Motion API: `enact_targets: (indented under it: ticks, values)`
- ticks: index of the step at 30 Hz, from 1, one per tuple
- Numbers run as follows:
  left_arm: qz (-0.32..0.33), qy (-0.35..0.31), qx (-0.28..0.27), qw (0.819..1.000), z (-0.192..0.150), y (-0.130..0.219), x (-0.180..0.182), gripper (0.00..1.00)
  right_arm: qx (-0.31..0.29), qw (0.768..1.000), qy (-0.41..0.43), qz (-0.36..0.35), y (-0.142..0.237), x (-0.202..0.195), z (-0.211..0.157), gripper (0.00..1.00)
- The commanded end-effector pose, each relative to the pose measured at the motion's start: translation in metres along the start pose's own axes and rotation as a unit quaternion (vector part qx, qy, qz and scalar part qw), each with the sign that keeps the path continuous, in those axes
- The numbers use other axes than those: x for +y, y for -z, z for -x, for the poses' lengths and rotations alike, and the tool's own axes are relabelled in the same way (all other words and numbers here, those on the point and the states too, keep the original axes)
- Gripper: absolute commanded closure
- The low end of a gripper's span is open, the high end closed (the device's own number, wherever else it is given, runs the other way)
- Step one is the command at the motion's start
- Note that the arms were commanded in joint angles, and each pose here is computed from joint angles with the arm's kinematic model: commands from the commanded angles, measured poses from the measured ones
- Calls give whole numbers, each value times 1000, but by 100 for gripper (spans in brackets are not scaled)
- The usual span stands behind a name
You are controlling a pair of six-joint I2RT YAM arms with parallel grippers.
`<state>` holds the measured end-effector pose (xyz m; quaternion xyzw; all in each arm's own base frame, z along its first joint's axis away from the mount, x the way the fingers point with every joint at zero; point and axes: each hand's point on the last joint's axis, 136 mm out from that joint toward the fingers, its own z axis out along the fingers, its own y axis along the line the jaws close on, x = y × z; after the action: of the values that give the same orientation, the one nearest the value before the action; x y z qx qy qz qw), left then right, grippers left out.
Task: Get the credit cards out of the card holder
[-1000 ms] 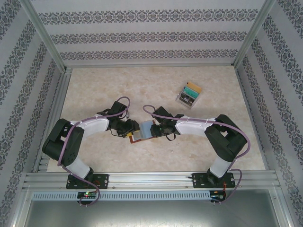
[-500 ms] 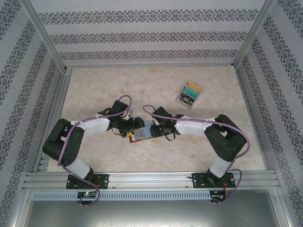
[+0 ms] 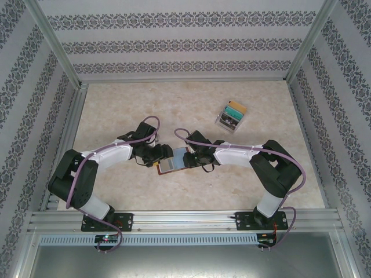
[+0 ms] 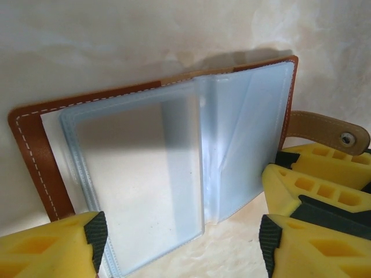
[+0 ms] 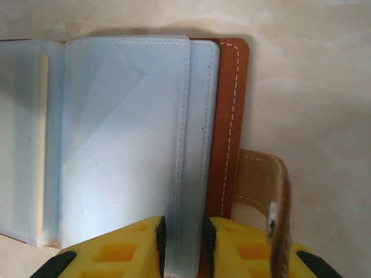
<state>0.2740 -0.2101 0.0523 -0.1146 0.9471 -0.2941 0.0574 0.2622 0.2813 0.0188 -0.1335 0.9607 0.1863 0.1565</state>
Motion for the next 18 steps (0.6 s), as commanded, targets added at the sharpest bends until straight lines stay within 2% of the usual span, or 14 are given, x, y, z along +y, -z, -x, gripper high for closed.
enact_targets:
  ticks: [1,18]
  values:
    - [-12,-14,12,1000,-2,-5,-9,31,37,999,-4,-13,-12,-6,-23,71]
    - [38,3,16,999,-6,-11,15,35,38,999,-5,-13,-12,-7,-24,71]
